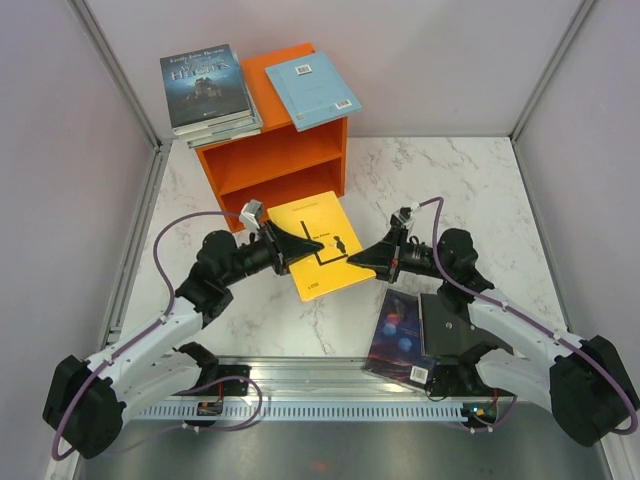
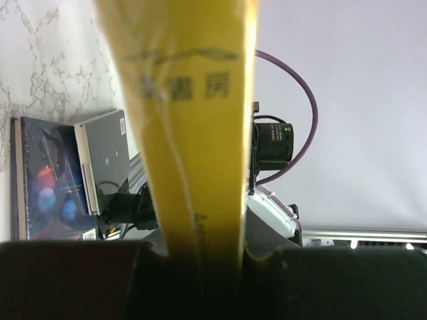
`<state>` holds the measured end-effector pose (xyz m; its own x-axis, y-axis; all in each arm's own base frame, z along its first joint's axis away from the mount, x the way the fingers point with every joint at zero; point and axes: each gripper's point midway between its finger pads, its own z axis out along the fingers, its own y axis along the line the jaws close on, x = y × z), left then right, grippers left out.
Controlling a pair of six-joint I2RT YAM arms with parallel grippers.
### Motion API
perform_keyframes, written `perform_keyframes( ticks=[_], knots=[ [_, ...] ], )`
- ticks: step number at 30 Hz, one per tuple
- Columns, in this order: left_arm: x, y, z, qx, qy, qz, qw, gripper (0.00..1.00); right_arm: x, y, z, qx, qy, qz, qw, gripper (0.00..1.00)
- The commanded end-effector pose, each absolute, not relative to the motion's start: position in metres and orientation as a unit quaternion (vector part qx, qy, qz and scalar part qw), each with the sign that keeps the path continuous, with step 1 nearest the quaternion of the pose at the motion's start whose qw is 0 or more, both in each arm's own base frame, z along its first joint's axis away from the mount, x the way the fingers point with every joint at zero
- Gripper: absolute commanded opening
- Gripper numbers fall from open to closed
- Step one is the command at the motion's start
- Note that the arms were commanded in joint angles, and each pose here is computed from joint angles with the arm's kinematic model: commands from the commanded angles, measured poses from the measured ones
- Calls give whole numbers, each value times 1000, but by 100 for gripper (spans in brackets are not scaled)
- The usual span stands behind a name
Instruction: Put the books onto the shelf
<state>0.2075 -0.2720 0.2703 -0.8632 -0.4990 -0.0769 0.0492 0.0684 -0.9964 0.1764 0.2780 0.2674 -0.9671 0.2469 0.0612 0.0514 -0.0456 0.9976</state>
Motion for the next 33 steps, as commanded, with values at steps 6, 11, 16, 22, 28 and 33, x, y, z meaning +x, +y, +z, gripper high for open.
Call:
perform_keyframes(
  ticks=[6,11,16,22,28,33],
  knots=[
    [221,-274,283,-108,718,-636,263,29,194,272,309,1,755,634,165,0],
    [216,-253,296,-89,743,-588,307,67,249,221,338,36,761,606,230,0],
    [204,-230,278,-94,776,-540,313,100,265,217,393,7,747,609,268,0],
    [187,-219,261,-100,782,-533,308,100,288,216,455,-20,720,627,297,0],
    [184,-217,257,-93,789,-524,307,100,329,217,499,-26,701,638,318,0],
    [189,-217,258,-79,799,-509,310,99,374,225,529,-32,681,640,355,0]
  ],
)
